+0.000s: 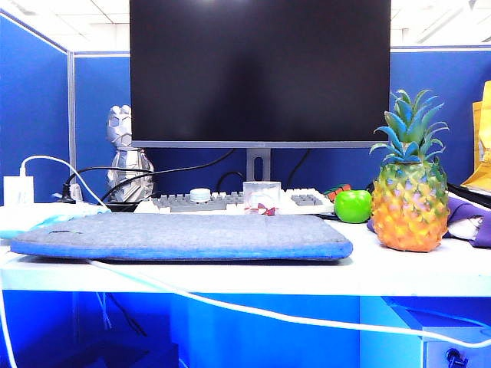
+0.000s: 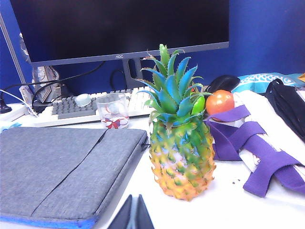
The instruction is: Pick up the pineapple and place it above the gray bag.
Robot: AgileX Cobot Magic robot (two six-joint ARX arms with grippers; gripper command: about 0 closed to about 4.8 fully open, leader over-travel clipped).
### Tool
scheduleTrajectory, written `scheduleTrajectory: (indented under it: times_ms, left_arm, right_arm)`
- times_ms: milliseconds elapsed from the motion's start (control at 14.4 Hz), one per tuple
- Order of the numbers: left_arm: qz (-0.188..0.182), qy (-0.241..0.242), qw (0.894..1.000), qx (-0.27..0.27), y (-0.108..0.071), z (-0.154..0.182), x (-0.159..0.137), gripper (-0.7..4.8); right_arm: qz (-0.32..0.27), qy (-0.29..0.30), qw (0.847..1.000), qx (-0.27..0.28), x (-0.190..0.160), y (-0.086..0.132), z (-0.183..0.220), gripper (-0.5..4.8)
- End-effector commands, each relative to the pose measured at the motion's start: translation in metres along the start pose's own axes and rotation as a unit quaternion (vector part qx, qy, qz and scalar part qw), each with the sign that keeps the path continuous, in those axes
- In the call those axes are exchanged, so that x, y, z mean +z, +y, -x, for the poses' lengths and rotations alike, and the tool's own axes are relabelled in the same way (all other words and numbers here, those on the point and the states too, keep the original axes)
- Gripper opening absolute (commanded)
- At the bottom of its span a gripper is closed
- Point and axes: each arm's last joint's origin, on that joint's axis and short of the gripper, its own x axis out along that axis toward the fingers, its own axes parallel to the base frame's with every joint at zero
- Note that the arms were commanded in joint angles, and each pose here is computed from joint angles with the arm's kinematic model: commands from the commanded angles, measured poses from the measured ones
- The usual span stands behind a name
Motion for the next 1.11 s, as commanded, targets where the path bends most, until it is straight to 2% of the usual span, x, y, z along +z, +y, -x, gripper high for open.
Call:
scheduleTrajectory:
  times_ms: [70,278,487,557,627,696,766,835,905,975,1044,1114]
  left_arm:
    - [-0.001,-0.003,1.000,-0.001,0.000,0.000,0.001,0.18]
    - [-0.001,-0.003,1.000,-0.001,0.000,0.000,0.001,0.18]
    - [0.023,-0.013,0.999,-0.026,-0.001,0.000,0.003,0.19]
    - [0.026,-0.034,0.998,-0.045,-0.002,0.000,0.009,0.21]
    - [0.027,-0.047,0.997,-0.051,-0.001,0.001,0.017,0.23]
    - [0.031,-0.066,0.997,-0.039,0.002,0.003,0.031,0.28]
    - [0.034,-0.085,0.995,-0.033,0.005,0.005,0.048,0.81]
    - [0.038,-0.095,0.994,-0.023,0.008,0.005,0.065,1.26]
    - [0.041,-0.098,0.994,-0.015,0.010,0.003,0.081,1.28]
    - [0.039,-0.090,0.995,-0.016,0.011,-0.006,0.100,2.98]
    - [0.036,-0.073,0.997,-0.016,0.011,-0.018,0.114,4.79]
    - [0.031,-0.046,0.998,-0.017,0.009,-0.035,0.125,4.79]
  right_arm:
    - [0.000,-0.004,1.000,-0.001,-0.001,0.000,0.000,0.00]
    - [0.000,-0.004,1.000,-0.001,-0.001,0.000,0.000,0.00]
    - [0.000,-0.009,1.000,0.002,0.000,0.000,0.000,0.10]
    - [-0.015,-0.030,0.999,0.006,0.004,0.001,0.000,0.54]
    - [-0.018,-0.055,0.998,0.011,0.009,0.001,0.000,1.23]
    - [-0.018,-0.088,0.996,0.019,0.016,0.003,0.001,2.58]
    - [-0.022,-0.100,0.995,0.017,0.021,0.003,0.002,3.52]
    - [-0.028,-0.106,0.994,0.015,0.025,0.004,0.003,3.87]
    - [-0.027,-0.115,0.993,0.016,0.031,0.004,0.004,4.20]
    - [-0.027,-0.118,0.993,0.016,0.039,0.005,0.004,4.79]
    - [-0.026,-0.115,0.993,0.015,0.048,0.007,0.002,4.79]
    - [-0.019,-0.109,0.994,0.016,0.058,0.008,-0.003,4.79]
